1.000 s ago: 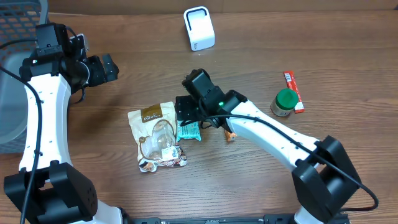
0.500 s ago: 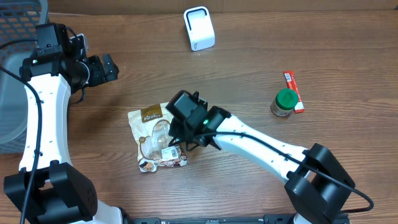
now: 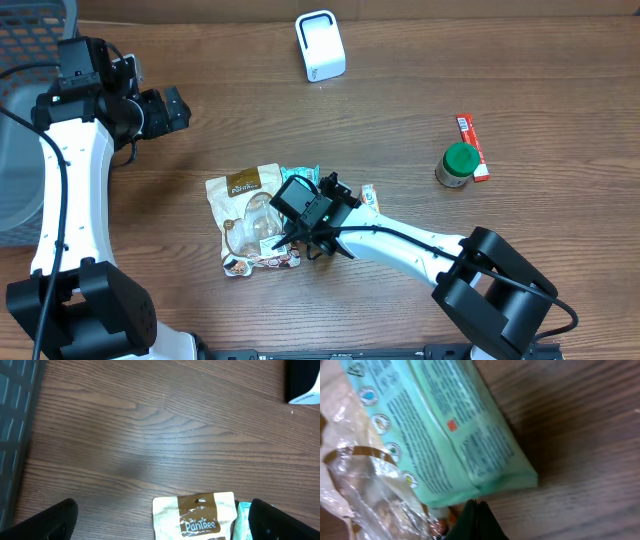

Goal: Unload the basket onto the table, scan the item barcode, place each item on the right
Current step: 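Lower the right gripper onto the green wipes pack and grasp its edge, then lift the wipes pack with the right gripper and carry it up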

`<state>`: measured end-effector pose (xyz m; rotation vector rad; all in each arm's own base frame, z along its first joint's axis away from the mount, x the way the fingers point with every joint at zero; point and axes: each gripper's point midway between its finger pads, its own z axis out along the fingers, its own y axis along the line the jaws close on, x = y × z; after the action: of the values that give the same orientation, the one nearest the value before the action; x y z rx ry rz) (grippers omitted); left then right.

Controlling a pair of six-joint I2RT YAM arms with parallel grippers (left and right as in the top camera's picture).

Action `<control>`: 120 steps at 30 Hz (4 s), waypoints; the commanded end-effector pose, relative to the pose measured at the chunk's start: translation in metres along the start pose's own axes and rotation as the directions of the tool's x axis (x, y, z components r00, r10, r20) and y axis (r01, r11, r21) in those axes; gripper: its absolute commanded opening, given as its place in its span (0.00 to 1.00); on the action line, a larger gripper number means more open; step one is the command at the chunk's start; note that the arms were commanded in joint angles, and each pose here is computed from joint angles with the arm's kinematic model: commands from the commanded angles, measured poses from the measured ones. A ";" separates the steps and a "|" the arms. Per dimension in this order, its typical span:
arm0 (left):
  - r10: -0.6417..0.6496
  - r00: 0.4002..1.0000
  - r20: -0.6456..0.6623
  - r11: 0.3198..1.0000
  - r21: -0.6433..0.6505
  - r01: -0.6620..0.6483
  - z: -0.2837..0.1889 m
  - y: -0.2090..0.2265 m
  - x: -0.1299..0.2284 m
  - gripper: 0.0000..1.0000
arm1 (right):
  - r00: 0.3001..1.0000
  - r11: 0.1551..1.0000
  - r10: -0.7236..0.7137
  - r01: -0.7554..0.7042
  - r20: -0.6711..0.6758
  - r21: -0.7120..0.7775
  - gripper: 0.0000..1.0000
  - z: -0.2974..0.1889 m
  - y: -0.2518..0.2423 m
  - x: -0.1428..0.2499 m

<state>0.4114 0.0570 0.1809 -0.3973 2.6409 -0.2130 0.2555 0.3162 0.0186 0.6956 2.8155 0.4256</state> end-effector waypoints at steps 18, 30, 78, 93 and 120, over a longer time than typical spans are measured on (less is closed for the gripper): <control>-0.007 1.000 0.003 1.000 -0.005 0.007 0.000 0.000 -0.001 1.00 | 0.918 0.984 -0.161 0.120 0.363 0.132 0.12 -0.005 -0.023 -0.084; -0.007 1.000 0.003 1.000 -0.005 0.007 0.000 0.000 -0.001 1.00 | 0.984 0.981 -0.166 0.172 0.068 -0.087 0.55 -0.030 0.021 -0.080; -0.007 1.000 0.004 1.000 -0.005 0.007 -0.001 0.000 -0.001 1.00 | 0.979 0.977 0.204 -0.202 -0.015 0.071 0.04 0.028 -0.020 -0.040; -0.007 1.000 0.004 1.000 -0.005 0.007 -0.001 0.000 -0.001 1.00 | 1.000 0.993 -0.023 0.024 0.016 -0.116 0.04 -0.035 0.027 -0.054; -0.007 1.000 0.004 1.000 -0.005 0.007 0.000 0.000 -0.001 1.00 | 0.949 0.878 -0.203 0.286 0.242 -0.385 0.04 -0.235 0.019 -0.074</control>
<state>0.4114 0.0570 0.1809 -0.3973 2.6409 -0.2130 0.2597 0.2491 0.2454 0.2549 2.4870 0.8288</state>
